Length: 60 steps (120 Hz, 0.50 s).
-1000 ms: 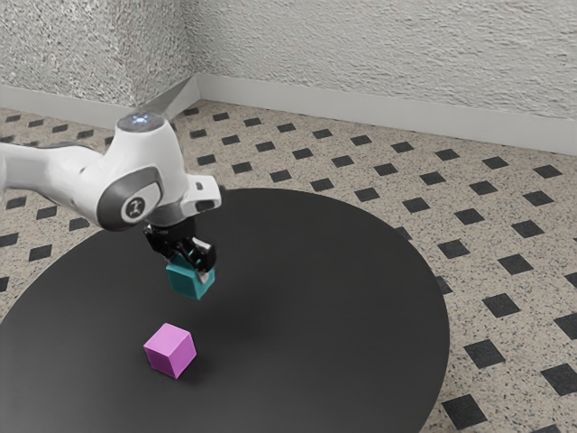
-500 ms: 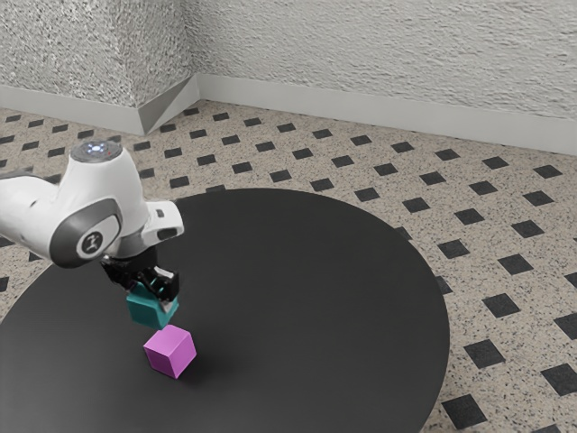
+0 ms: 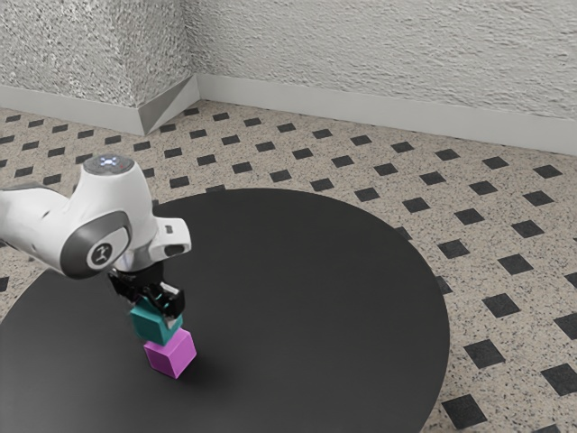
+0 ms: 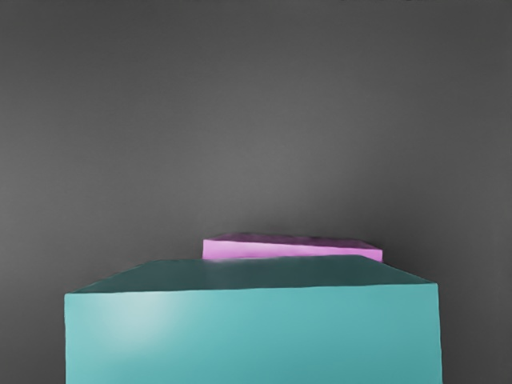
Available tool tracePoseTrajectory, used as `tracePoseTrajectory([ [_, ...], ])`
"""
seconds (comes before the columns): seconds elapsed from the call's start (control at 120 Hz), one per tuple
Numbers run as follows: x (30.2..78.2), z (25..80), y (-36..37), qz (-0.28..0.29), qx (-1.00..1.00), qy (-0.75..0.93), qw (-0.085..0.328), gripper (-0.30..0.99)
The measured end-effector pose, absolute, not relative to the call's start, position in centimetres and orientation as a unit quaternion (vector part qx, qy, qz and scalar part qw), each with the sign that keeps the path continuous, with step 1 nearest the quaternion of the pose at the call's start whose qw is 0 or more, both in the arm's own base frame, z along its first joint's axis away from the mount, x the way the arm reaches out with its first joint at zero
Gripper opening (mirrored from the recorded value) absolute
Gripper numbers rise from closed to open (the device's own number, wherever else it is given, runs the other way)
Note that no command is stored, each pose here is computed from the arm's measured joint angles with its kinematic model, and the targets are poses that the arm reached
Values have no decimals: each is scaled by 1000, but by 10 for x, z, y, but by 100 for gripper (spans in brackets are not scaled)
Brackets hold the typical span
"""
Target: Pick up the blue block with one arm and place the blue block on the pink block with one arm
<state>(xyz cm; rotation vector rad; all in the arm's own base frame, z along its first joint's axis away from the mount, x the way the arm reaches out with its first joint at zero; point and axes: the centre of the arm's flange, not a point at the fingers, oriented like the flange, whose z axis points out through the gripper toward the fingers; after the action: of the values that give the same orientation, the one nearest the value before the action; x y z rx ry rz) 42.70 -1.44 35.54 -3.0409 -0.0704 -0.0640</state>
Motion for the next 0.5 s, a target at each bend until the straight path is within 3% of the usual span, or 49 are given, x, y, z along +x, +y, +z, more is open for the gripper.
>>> tracePoseTrajectory([
  [0.233, 437, 368, -17, -37, -998, -5, 46, 60],
  [0.358, 505, 477, -19, -96, -995, -17, 16, 64],
  [0.5, 571, 568, 19, -98, -994, -49, -26, 67],
])
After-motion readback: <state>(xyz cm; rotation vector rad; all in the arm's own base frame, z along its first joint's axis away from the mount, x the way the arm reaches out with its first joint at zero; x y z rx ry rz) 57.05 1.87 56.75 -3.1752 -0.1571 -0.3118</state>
